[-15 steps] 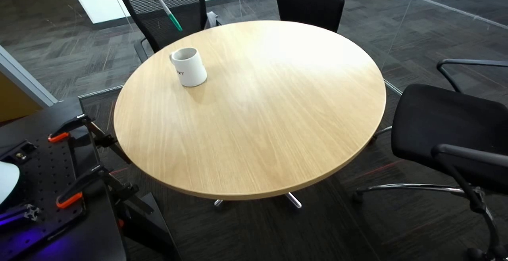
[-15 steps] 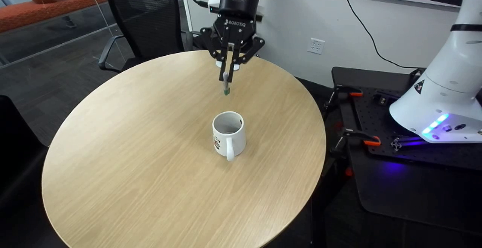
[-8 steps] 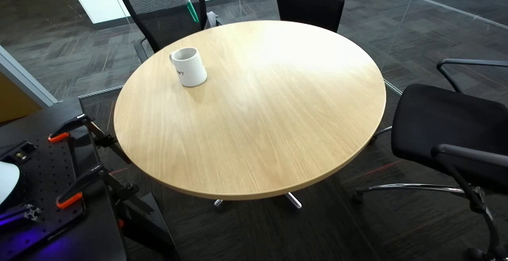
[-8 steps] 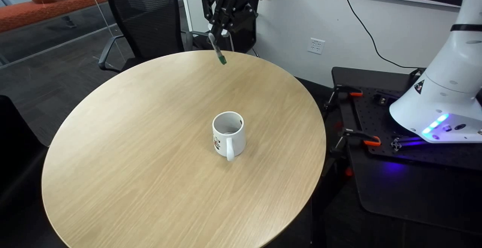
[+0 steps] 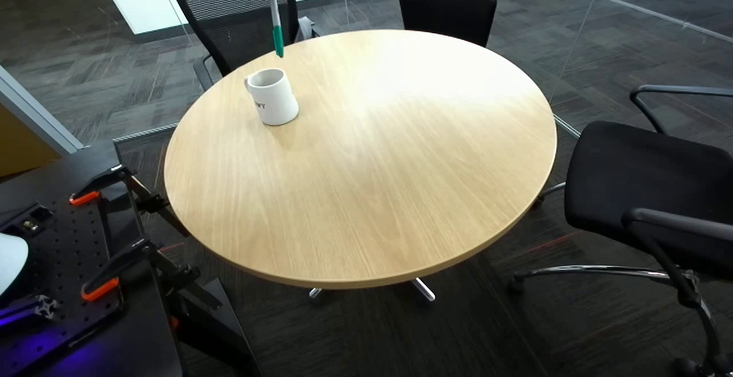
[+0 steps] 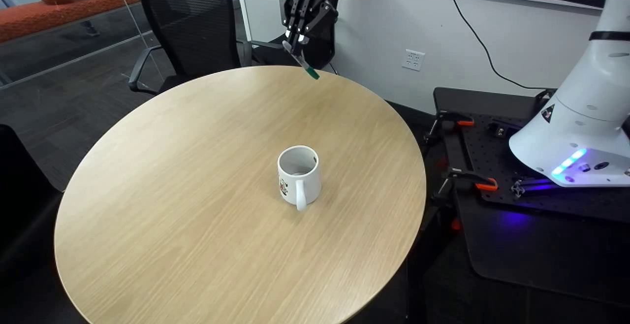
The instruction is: Take the pen out of the mug and put it on the table
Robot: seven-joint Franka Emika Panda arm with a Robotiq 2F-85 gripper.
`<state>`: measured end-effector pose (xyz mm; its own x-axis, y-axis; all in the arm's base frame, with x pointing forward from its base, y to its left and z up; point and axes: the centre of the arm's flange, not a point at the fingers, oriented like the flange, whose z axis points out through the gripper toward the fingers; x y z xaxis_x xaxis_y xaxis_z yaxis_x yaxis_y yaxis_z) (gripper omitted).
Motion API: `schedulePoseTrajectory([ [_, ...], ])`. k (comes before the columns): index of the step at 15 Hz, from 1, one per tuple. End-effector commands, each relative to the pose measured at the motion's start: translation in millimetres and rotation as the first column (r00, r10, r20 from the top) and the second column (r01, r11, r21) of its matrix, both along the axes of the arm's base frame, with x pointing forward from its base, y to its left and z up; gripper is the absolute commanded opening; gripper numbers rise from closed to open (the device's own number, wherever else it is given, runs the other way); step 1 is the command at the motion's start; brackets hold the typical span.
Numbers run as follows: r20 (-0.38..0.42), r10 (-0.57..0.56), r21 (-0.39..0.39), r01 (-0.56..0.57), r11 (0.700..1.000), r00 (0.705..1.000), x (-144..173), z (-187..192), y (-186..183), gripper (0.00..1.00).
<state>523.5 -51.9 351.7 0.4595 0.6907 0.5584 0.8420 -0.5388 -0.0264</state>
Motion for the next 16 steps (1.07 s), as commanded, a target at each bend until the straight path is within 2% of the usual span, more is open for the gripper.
schedulePoseTrajectory([
  [1,-0.006,-0.005,0.004,0.005,1.0,1.0,-0.4,-0.4,-1.3,0.13],
  [2,-0.008,-0.006,0.005,0.006,1.0,1.0,-0.5,-0.5,-1.3,0.13],
  [3,-0.008,-0.006,0.005,0.006,1.0,1.0,-0.5,-0.6,-1.1,0.03],
  [5,0.028,-0.165,-0.021,0.165,0.986,0.986,7.2,-6.0,2.4,0.03],
  [7,0.069,-0.263,-0.054,0.267,0.962,0.962,13.2,-11.0,2.3,0.03],
  [10,0.103,-0.411,-0.101,0.42,0.902,0.906,20.8,-21.7,6.0,0.03],
  [13,0.133,-0.541,-0.144,0.556,0.818,0.83,26.4,-32.7,9.6,0.03],
  [16,0.114,-0.626,-0.187,0.636,0.749,0.771,32.2,-44.1,6.9,0.03],
])
